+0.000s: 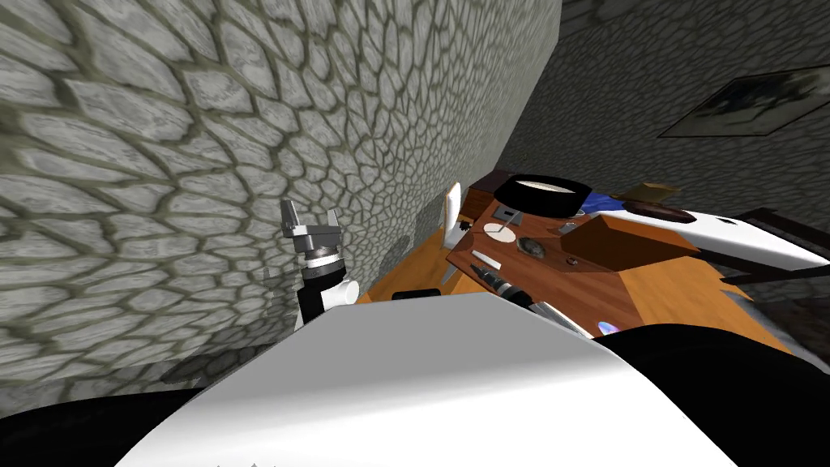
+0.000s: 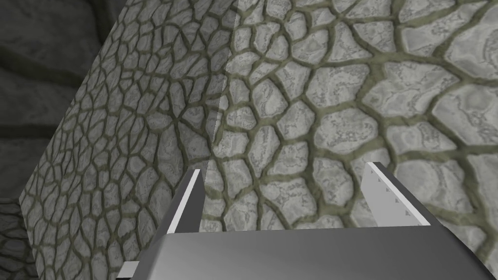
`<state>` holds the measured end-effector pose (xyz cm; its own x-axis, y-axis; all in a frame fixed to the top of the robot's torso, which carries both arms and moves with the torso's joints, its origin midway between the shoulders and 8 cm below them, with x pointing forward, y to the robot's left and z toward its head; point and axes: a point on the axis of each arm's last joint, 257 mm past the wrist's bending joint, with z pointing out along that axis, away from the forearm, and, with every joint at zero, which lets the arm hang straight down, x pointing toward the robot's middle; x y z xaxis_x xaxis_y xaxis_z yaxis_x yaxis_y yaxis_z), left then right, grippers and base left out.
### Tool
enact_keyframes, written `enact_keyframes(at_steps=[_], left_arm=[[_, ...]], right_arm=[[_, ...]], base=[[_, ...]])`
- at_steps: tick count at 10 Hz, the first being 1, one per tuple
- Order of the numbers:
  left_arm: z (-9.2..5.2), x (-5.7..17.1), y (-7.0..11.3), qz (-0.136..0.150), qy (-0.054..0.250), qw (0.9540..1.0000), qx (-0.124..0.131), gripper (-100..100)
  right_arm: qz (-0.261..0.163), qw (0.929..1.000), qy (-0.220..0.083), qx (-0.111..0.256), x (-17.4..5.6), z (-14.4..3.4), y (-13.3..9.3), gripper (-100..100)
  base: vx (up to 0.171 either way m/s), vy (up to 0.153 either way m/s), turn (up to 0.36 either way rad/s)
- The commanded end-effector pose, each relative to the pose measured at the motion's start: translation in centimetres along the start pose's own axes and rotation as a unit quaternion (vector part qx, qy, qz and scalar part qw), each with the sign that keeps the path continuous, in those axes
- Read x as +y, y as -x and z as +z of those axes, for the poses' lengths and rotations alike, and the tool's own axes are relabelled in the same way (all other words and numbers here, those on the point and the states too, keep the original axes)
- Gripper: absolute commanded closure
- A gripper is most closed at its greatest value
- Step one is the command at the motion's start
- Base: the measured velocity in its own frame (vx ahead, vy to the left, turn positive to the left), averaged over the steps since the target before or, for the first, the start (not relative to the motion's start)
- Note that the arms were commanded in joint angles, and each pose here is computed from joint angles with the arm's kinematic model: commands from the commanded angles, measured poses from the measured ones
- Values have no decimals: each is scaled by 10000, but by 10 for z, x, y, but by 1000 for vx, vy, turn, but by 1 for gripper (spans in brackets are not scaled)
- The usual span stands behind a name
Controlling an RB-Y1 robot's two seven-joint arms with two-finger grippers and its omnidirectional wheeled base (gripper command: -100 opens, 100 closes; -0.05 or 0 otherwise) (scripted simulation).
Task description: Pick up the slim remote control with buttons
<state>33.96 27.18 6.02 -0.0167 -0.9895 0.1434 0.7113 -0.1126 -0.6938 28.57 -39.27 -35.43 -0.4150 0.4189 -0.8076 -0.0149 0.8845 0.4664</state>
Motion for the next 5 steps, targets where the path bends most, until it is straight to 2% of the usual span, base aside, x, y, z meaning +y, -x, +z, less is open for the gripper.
enact_keyframes(at_steps=[1, 2, 3, 4, 5], left_arm=[[0, 0, 0, 0, 0, 10000, 0, 0], [0, 0, 0, 1, 0, 10000, 0, 0], [0, 0, 0, 0, 0, 10000, 0, 0], [0, 0, 0, 1, 0, 10000, 0, 0], [0, 0, 0, 0, 0, 10000, 0, 0]], right_arm=[[-123, 9997, -133, 190, -17, -8, -15, -100], [-395, 9978, -214, 489, -30, -18, -29, -100], [-373, 9972, -329, 551, -40, -23, -35, -100], [-632, 9931, -449, 880, -58, -37, -50, -100], [-842, 9871, -605, 1221, -78, -56, -69, -100]], base=[[33, 4, 123], [40, 6, 243], [38, 4, 115], [57, 14, 178], [95, 7, 360]])
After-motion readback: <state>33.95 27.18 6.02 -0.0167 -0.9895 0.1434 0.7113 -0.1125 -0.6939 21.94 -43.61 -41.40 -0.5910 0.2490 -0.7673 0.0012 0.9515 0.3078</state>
